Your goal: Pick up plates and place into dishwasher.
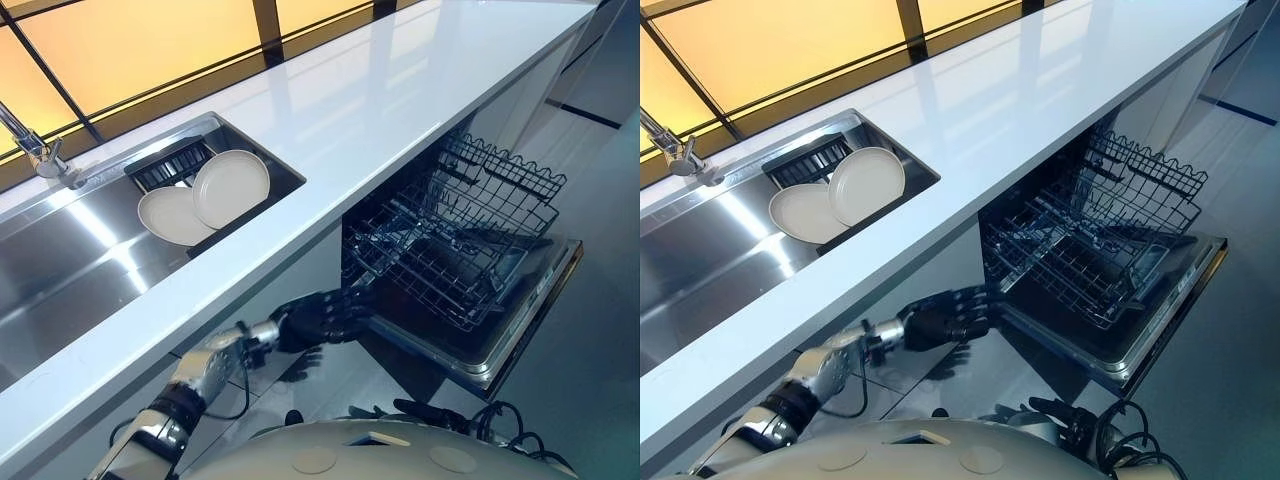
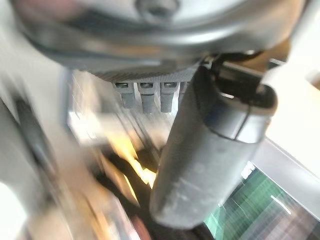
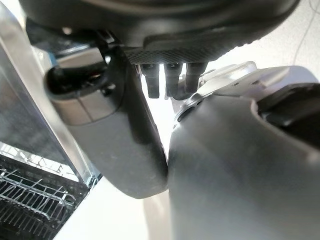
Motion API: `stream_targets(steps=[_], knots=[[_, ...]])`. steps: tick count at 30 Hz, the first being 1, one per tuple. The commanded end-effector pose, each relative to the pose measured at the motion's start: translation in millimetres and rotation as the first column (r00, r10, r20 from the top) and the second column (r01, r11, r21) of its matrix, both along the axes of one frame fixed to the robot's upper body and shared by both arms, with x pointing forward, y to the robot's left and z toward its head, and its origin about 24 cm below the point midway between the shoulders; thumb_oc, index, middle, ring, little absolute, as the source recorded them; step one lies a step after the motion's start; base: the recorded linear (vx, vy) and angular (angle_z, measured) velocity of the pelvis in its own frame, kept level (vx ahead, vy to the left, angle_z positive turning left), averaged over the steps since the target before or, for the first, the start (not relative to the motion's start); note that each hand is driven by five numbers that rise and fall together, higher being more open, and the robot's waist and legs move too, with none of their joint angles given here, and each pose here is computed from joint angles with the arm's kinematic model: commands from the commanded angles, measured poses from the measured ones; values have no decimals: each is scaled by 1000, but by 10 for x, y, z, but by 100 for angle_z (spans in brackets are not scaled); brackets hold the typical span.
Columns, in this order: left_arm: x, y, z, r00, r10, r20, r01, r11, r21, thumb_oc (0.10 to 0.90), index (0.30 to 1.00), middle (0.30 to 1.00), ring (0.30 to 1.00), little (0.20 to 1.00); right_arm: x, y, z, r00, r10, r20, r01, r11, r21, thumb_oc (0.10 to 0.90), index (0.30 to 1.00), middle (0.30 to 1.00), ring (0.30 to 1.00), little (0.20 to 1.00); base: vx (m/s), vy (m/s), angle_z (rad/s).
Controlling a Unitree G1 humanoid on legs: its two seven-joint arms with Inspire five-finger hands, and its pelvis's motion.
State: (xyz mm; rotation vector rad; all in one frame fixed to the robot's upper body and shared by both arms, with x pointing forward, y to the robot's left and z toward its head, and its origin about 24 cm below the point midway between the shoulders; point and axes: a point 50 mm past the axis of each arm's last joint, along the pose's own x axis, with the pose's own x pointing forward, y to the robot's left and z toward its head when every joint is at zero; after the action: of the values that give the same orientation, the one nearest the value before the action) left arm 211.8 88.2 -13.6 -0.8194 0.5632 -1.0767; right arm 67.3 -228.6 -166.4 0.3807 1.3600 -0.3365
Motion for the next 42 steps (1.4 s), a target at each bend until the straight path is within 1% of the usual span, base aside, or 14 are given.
stream_targets(steps=[1, 8, 11, 13, 17, 18, 20, 21, 22, 24, 25, 28, 35, 42], knots=[[192, -497, 822, 986, -159, 57, 168, 867, -470, 800, 900, 900, 900, 900, 254, 38, 34, 998, -48, 38, 47, 999, 17, 800, 900, 900, 900, 900, 10, -35, 3], [281, -622, 1692, 984, -176, 2, 106, 586, -804, 800, 900, 900, 900, 900, 201, -5, 31, 998, -59, 26, 59, 998, 9, 800, 900, 900, 900, 900, 35, -24, 0], [399, -505, 1990, 997, 20, 80, 53, 587, -808, 800, 900, 900, 900, 900, 157, -28, 29, 998, -68, 14, 68, 998, 9, 800, 900, 900, 900, 900, 65, -8, -2], [533, -336, 2166, 945, 279, 171, -58, 659, -750, 800, 900, 900, 900, 900, 124, -42, 27, 997, -73, 4, 73, 997, 9, 800, 900, 900, 900, 900, 81, -1, -4], [752, 170, 2514, 592, 685, 425, -375, 701, -607, 800, 900, 900, 900, 900, 10, -66, 12, 996, -80, -26, 80, 997, -7, 800, 900, 900, 900, 900, 90, 7, -1], [759, 194, 2533, 559, 700, 445, -399, 697, -596, 800, 900, 900, 900, 900, 4, -67, 12, 996, -80, -27, 80, 997, -8, 800, 900, 900, 900, 900, 62, 14, 0], [800, 347, 2663, 320, 742, 589, -559, 650, -514, 800, 900, 900, 900, 900, -31, -82, 9, 996, -83, -32, 83, 996, -10, 800, 900, 900, 900, 900, 52, 14, 2], [802, 358, 2675, 283, 735, 616, -578, 643, -502, 800, 900, 900, 900, 900, -33, -83, 9, 996, -83, -32, 83, 997, -11, 800, 900, 900, 900, 900, 68, 22, 1], [841, 500, 2796, 57, 659, 750, -699, 562, -441, 800, 900, 900, 900, 900, -54, -99, 9, 996, -80, -33, 79, 997, -17, 800, 900, 900, 900, 900, 64, 22, 0], [866, 589, 2881, -95, 558, 824, -767, 487, -418, 800, 900, 900, 900, 900, -63, -109, 9, 996, -83, -32, 83, 996, -17, 800, 900, 900, 900, 900, 64, 24, -1], [914, 740, 3023, -237, 416, 878, -831, 381, -405, 800, 900, 900, 900, 900, -94, -129, 8, 996, -83, -35, 82, 996, -20, 800, 900, 900, 900, 900, 75, 29, 2], [976, 1014, 3271, -366, 206, 908, -882, 234, -409, 800, 900, 900, 900, 900, -107, -170, 16, 996, -85, -37, 84, 996, -26, 800, 900, 900, 900, 900, 79, 31, -1], [1153, 1471, 3467, -300, -20, 954, -954, 32, -299, 800, 900, 900, 900, 900, -167, -263, 30, 995, -93, -33, 91, 994, -52, 800, 900, 900, 900, 900, 65, 52, -7], [1432, 1851, 3277, -5, -34, 999, -993, -114, -9, 800, 900, 900, 900, 900, -265, -316, 32, 994, -91, -57, 86, 992, -89, 800, 900, 900, 900, 900, 82, 74, -8]])
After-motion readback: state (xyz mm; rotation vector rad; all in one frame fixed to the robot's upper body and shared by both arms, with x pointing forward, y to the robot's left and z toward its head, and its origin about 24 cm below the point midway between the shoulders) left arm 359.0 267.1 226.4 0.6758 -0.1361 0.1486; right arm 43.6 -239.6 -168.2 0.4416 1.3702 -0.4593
